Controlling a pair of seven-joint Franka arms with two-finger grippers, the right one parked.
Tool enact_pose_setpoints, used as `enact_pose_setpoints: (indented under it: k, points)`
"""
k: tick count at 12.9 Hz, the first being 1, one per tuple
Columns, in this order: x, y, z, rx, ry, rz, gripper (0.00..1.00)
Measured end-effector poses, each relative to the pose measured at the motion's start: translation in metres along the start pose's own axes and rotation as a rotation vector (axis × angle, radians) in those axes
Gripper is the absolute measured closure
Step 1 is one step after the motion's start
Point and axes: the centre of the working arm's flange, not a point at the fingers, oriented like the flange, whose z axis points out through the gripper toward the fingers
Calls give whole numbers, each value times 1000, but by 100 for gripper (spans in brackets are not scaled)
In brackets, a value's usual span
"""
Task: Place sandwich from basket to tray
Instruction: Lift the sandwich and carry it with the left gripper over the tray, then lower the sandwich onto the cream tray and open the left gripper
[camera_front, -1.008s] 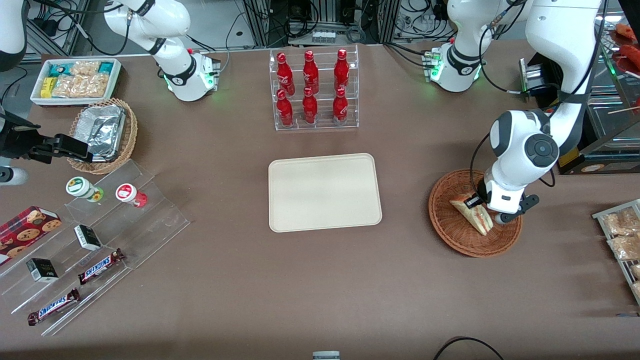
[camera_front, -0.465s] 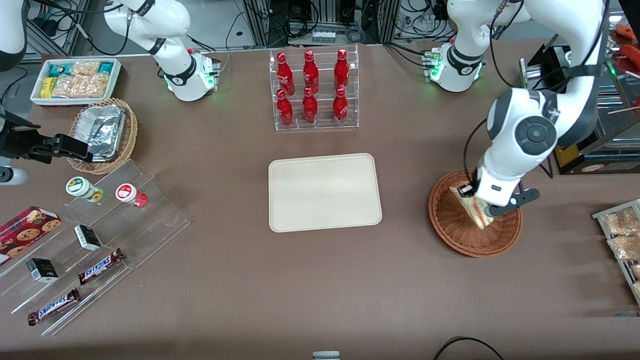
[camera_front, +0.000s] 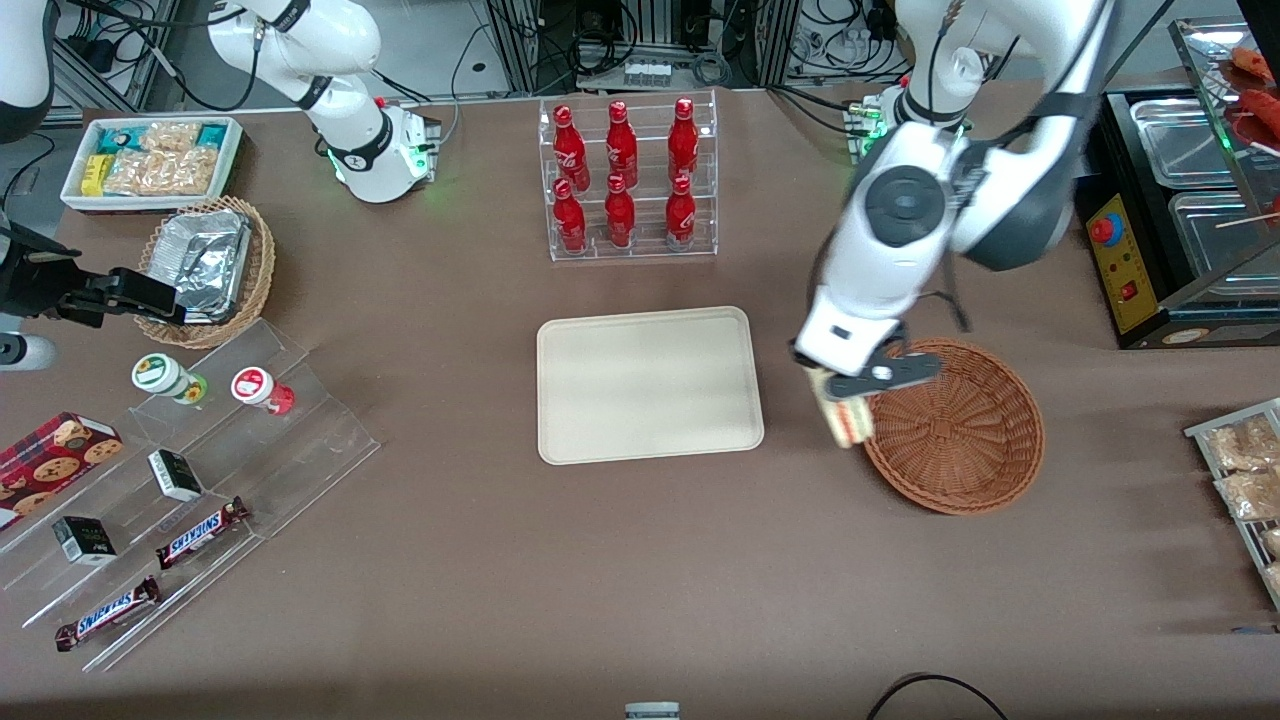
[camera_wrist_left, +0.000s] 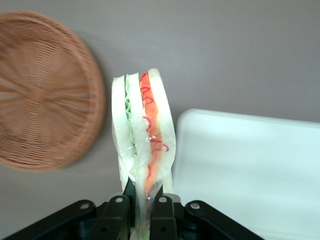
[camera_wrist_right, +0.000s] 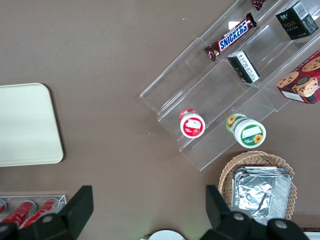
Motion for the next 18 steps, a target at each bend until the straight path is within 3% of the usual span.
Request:
enact_pose_setpoints:
  k: [4, 9, 18]
  points:
    - [-25, 84, 62, -5, -84, 85, 85]
    - [-58, 154, 111, -62, -74, 164, 85]
    - [-95, 182, 143, -71, -107, 213, 85]
